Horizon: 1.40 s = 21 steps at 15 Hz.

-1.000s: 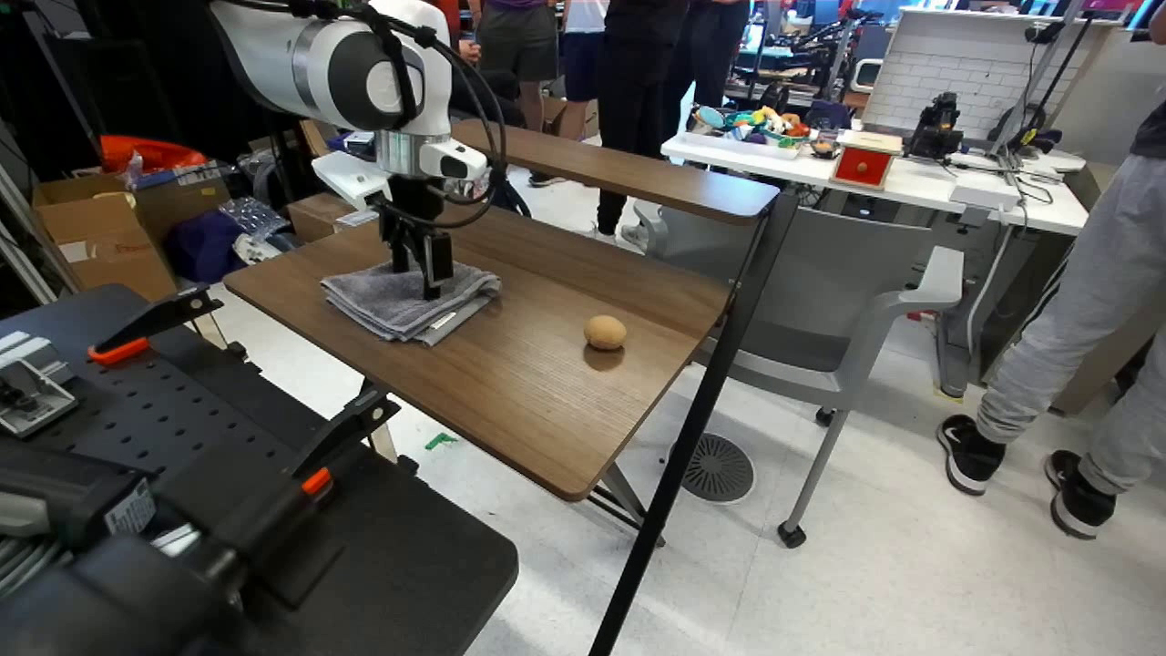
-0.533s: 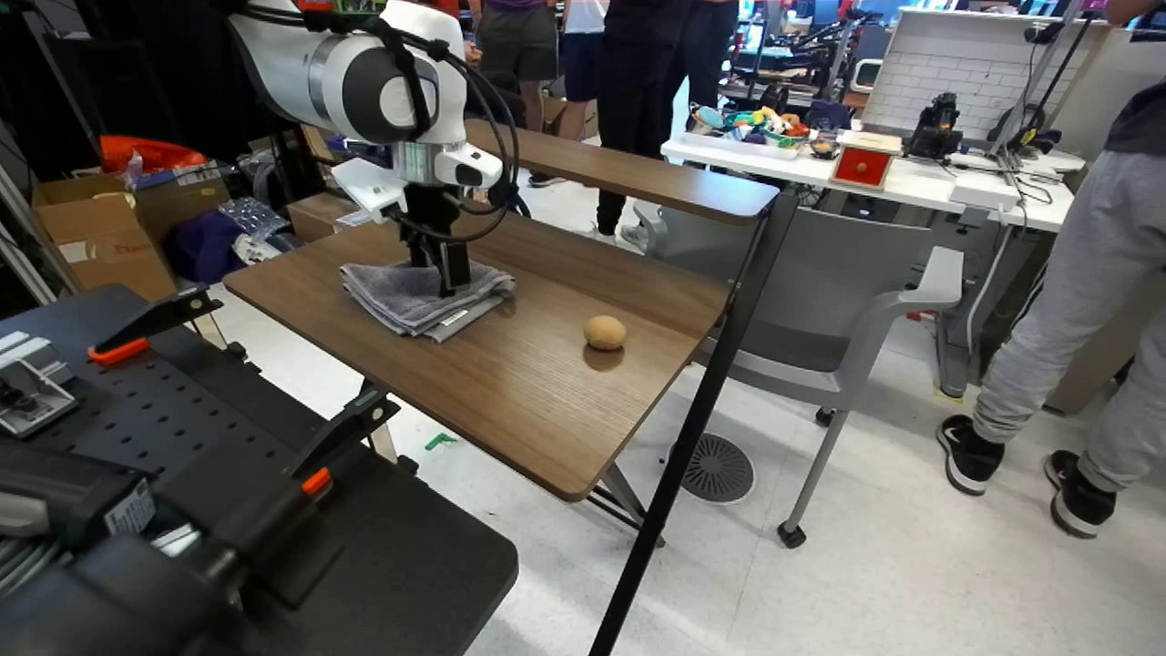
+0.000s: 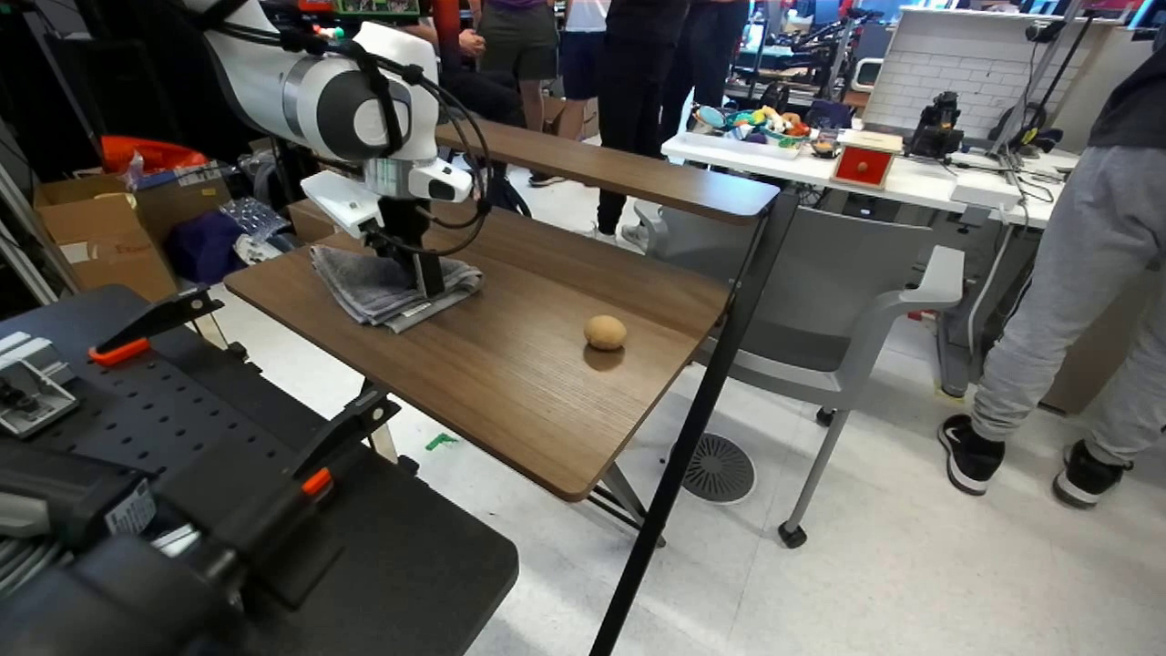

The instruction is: Wipe the table with cloth

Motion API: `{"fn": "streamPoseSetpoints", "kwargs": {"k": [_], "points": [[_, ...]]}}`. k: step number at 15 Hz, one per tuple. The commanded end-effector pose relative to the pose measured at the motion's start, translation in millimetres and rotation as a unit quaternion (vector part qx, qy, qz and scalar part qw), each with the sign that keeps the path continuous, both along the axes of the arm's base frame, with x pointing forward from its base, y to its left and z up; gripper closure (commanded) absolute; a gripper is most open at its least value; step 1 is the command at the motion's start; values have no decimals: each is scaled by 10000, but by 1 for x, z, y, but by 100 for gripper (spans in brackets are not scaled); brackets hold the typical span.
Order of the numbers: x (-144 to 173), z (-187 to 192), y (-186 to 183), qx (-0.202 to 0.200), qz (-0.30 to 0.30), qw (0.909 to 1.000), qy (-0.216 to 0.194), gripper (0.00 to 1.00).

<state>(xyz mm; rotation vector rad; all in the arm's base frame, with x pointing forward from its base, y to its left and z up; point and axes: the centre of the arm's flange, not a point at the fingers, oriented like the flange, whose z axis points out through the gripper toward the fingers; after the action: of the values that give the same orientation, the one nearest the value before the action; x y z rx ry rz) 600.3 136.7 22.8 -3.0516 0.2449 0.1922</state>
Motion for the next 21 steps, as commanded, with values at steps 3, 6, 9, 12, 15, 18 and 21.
{"fn": "streamPoseSetpoints", "kwargs": {"k": [3,6,9,12,15,18,21], "points": [[-40,-37,54,379,650,9969,212,0],[-14,-41,56,412,639,9971,-46,0],[50,-36,52,596,197,9964,-571,0],[104,-28,49,970,-364,9895,-1010,0],[142,-32,42,1199,-952,9802,-1256,0],[167,-27,20,1201,-1362,9726,-1453,0],[192,-11,-28,1062,-1847,9617,-1725,0]]}}
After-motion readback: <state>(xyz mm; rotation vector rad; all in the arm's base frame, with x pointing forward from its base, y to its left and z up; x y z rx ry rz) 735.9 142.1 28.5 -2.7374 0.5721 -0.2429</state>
